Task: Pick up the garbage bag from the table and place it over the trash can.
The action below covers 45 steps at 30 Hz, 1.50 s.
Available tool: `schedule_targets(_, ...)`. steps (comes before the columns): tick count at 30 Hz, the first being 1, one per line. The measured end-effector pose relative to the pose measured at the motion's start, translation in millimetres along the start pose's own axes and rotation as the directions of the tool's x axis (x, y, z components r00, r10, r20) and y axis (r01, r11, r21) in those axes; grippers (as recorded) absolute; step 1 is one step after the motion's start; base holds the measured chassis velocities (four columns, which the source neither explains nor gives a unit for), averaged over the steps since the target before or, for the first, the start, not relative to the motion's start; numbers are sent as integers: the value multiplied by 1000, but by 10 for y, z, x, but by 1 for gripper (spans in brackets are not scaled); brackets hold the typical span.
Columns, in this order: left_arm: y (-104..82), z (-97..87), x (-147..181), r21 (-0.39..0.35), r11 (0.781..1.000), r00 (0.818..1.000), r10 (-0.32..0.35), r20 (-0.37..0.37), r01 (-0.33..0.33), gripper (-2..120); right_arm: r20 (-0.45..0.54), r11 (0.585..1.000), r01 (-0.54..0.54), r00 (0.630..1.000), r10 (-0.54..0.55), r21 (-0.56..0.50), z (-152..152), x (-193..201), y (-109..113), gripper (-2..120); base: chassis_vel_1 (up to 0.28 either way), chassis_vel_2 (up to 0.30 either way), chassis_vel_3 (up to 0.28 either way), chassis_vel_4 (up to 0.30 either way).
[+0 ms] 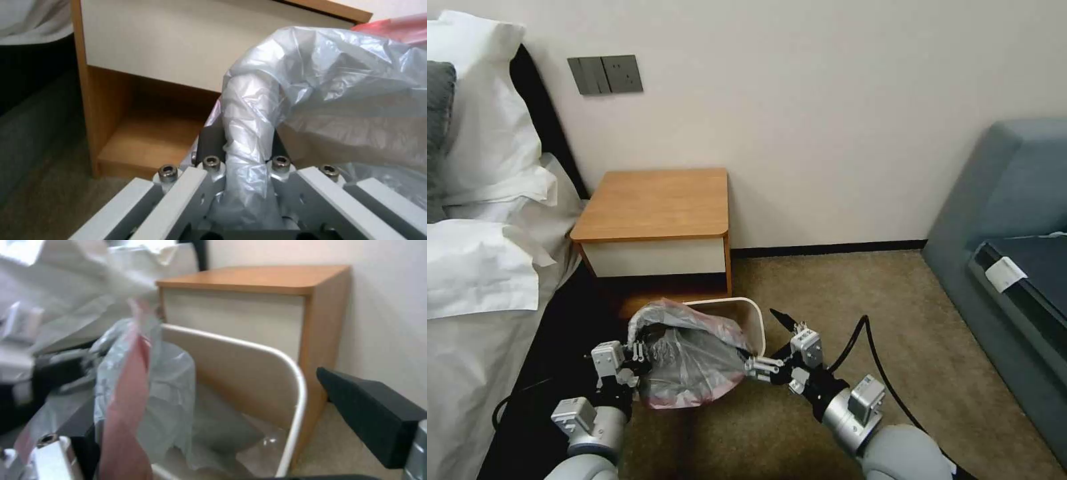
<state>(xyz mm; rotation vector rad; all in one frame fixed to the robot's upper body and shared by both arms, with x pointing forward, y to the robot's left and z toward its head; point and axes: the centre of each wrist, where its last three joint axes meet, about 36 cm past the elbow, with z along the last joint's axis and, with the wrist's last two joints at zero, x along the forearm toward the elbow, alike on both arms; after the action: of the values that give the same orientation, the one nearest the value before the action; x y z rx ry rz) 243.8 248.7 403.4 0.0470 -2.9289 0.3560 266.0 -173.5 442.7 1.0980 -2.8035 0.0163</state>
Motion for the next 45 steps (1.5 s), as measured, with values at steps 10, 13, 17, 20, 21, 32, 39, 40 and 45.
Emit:
schedule_targets(10, -30, 15, 9, 3, 1000, 1000, 9, -2, -9, 5, 43, 999, -30, 999, 32, -28, -23, -104, -35, 100, 0, 0, 0, 0)
schedule_targets(13, -35, 18, 10, 1, 1000, 1000, 9, 0, -9, 5, 45, 999, -31, 998, 33, -39, -18, -107, -39, 100, 0, 0, 0, 0)
schedule_targets(17, -55, 27, 13, -2, 1000, 1000, 15, 1, -15, 5, 52, 999, -3, 999, 6, -51, 56, -101, -23, 77, 0, 0, 0, 0)
schedule_targets(20, -59, 15, 15, -3, 1000, 1000, 18, 4, -18, 5, 40, 998, 3, 999, 0, -69, 98, -109, -4, 65, 0, 0, 0, 0)
schedule_targets(21, -58, 12, 15, -3, 1000, 1000, 18, 5, -18, 5, 36, 997, 7, 999, -4, -77, 114, -116, 0, 62, 0, 0, 0, 0)
schedule_targets(32, -46, -11, 21, -7, 1000, 1000, 20, 15, -20, 5, 28, 986, 25, 999, -21, -163, 196, -177, 36, 22, 0, 0, 0, 0)
schedule_targets(39, -22, 24, 9, -9, 1000, 1000, 24, 10, -24, 5, 55, 987, 8, 998, 1, -160, 155, -187, 4, 0, 0, 0, 0, 0)
schedule_targets(40, -22, 24, 9, -9, 1000, 1000, 24, 10, -24, 5, 55, 987, 8, 998, 1, -160, 155, -187, 4, 0, 0, 0, 0, 0)
schedule_targets(45, -5, 55, 11, -16, 999, 999, 35, 5, -35, 5, 87, 989, 1, 996, 12, -146, 20, -228, -114, 0, 0, 0, 0, 0)
